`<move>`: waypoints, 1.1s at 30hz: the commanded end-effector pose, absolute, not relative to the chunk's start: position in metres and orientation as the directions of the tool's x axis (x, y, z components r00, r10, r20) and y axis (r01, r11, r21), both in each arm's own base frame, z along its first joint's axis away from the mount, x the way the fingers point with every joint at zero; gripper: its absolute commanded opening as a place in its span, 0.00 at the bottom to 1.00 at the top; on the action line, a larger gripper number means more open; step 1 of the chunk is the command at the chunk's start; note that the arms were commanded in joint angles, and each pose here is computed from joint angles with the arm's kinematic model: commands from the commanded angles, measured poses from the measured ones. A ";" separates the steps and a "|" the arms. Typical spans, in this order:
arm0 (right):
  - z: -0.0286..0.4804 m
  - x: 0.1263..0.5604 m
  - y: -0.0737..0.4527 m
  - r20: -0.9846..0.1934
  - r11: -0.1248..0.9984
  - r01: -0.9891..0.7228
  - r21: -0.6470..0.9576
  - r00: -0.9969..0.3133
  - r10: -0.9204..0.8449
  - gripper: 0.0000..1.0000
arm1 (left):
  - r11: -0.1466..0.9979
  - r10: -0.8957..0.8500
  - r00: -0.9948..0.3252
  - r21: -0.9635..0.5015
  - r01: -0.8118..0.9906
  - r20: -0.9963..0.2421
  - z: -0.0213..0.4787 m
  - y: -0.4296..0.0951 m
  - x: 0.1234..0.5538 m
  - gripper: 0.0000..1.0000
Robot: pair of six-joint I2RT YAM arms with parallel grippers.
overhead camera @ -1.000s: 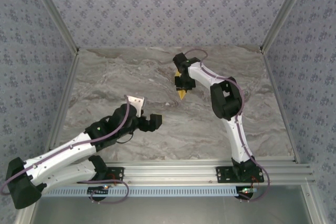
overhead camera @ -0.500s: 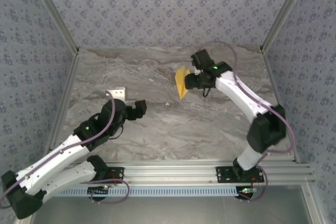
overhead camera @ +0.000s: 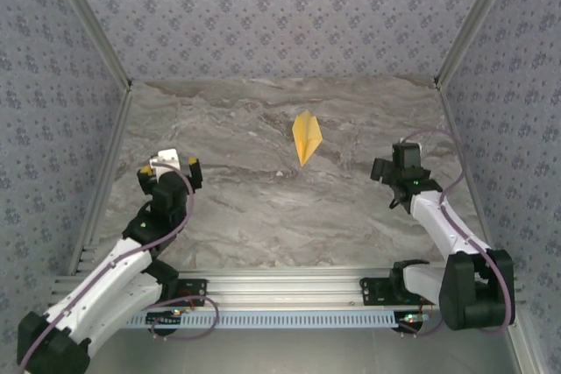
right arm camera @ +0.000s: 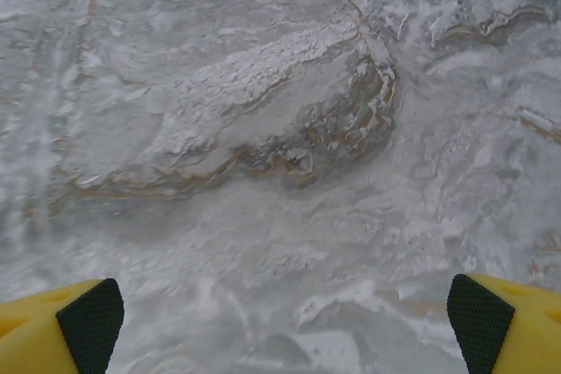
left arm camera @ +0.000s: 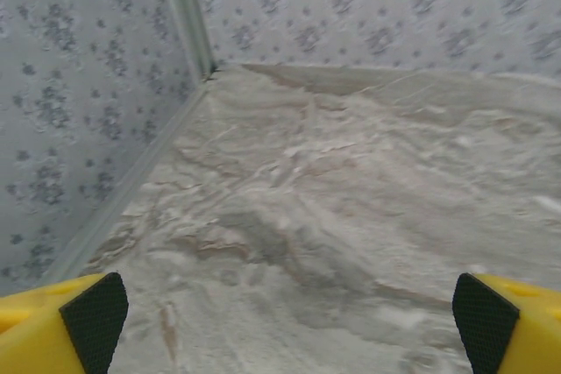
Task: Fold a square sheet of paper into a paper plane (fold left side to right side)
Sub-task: Reset both arms
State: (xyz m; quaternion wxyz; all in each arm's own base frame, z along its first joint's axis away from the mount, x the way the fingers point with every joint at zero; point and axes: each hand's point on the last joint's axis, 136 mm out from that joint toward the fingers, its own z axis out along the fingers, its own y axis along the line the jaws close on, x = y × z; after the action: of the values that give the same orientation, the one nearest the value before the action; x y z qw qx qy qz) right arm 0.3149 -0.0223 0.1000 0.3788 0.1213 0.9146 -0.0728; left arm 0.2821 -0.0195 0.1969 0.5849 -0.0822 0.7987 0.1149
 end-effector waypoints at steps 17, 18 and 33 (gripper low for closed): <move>0.096 0.382 -0.004 -0.926 0.995 0.023 -0.097 -0.369 -0.082 1.00 | 0.987 0.069 -0.289 0.107 -0.120 -0.955 0.126 -0.003 0.344 0.98; 0.095 0.382 -0.005 -0.932 0.996 0.018 -0.084 -0.355 -0.073 1.00 | 0.988 0.074 -0.279 0.108 -0.110 -0.957 0.127 -0.005 0.348 0.98; 0.082 0.390 -0.014 -0.916 1.000 0.010 0.003 -0.402 0.007 1.00 | 0.998 -0.056 -0.380 -0.036 -0.061 -0.923 0.089 0.017 0.397 0.98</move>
State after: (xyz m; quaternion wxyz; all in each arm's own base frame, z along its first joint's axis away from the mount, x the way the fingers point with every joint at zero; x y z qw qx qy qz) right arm 0.3819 -0.0161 0.0713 0.5320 0.0016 0.8467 -0.0130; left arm 0.3791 0.0162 0.0686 0.5356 -0.0208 0.8428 0.0496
